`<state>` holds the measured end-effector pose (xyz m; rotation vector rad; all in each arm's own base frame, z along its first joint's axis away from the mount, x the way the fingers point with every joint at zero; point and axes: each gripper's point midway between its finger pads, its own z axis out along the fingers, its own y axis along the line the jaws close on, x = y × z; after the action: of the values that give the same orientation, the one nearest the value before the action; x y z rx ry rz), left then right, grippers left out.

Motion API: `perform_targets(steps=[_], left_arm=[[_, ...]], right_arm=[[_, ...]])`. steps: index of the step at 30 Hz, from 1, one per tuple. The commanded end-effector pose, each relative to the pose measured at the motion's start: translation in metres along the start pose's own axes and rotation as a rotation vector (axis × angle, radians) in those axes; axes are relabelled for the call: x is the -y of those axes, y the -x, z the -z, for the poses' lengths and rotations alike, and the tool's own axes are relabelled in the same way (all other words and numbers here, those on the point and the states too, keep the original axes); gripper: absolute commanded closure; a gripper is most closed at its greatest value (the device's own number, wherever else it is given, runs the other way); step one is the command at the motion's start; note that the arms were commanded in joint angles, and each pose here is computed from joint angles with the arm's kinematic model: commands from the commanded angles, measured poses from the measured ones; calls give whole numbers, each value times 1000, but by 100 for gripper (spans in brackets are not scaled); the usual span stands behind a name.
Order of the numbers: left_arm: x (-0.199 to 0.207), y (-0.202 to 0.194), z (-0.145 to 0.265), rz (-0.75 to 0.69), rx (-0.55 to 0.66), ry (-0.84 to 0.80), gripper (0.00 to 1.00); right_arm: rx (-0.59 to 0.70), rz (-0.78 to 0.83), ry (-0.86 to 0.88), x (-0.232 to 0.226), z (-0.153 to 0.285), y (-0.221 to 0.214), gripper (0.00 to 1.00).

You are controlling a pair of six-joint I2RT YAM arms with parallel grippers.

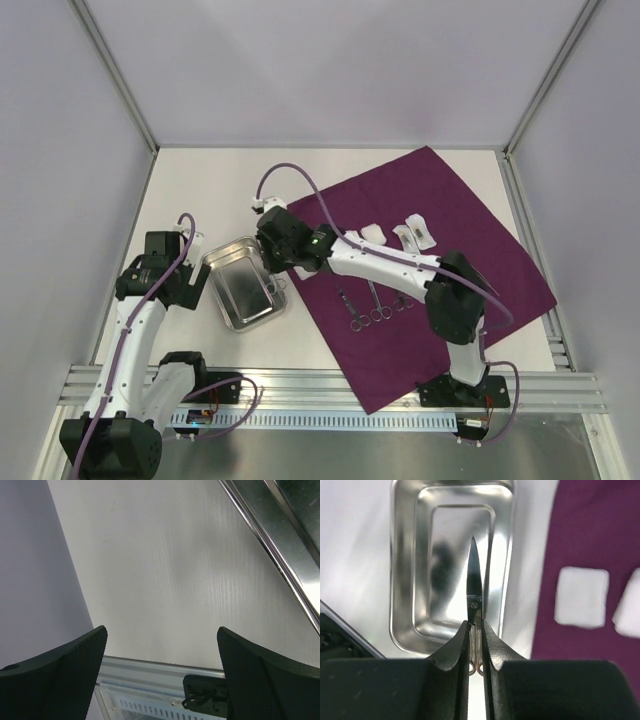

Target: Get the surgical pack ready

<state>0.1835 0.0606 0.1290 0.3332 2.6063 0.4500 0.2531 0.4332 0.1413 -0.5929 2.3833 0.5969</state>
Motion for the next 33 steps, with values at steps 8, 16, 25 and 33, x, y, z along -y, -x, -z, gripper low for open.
perform_targets(steps=[8, 16, 25, 33], left_arm=[[-4, 1, 1, 25, 15, 20, 0], [-3, 1, 0, 23, 12, 14, 0], [-2, 1, 0, 23, 13, 12, 0], [-2, 2, 1, 23, 15, 12, 0]], right_arm=[[-3, -18, 34, -36, -78, 1, 100], [-58, -50, 1, -30, -99, -27, 99], [-34, -38, 35, -41, -83, -9, 74], [109, 27, 67, -46, -4, 44, 68]])
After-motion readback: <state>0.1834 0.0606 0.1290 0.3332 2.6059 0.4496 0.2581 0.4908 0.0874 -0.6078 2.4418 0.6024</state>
